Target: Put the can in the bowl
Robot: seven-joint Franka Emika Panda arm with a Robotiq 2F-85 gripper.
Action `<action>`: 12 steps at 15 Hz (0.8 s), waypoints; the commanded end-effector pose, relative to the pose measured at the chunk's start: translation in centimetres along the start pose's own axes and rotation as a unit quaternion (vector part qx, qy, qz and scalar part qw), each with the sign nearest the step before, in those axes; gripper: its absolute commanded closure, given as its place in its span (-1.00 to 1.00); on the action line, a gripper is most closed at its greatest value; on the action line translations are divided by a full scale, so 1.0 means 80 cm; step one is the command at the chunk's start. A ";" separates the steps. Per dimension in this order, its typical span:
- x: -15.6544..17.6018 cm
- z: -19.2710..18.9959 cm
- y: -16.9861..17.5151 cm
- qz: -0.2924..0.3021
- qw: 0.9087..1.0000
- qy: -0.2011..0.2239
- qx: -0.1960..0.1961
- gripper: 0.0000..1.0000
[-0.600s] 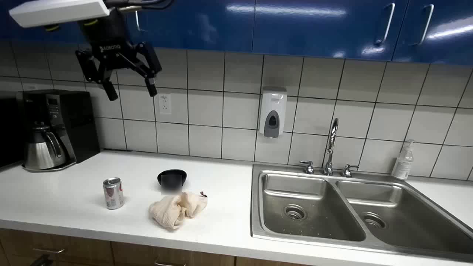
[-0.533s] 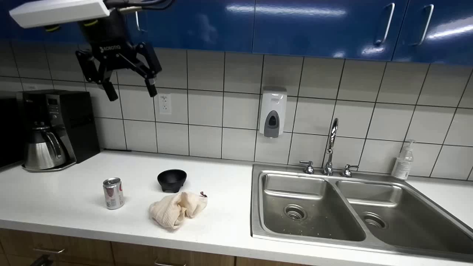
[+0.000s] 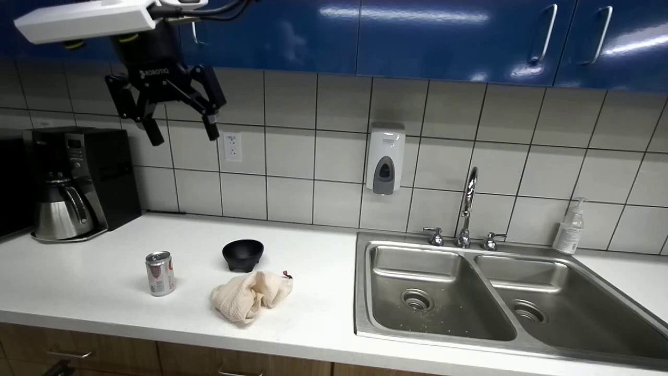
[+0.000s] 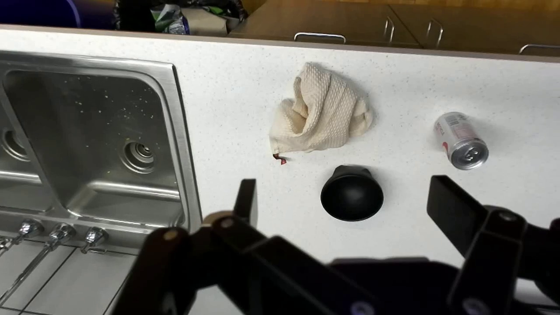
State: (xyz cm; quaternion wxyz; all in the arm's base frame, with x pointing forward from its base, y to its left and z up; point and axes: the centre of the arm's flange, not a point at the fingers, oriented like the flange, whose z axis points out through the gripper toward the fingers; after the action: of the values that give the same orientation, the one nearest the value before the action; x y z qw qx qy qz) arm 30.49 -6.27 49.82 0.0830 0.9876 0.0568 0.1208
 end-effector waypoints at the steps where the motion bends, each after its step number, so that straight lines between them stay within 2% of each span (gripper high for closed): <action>1: 0.011 0.026 -0.024 -0.014 1.000 0.003 0.013 -1.00; 6: 0.024 0.070 -0.075 -0.035 0.999 -0.005 0.012 -1.00; 12: 0.045 0.116 -0.135 -0.040 0.999 -0.011 -0.007 -1.00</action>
State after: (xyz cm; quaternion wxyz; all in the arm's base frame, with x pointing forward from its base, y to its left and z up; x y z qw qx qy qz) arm 34.31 1.37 42.53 0.0872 0.9848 0.1040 0.1080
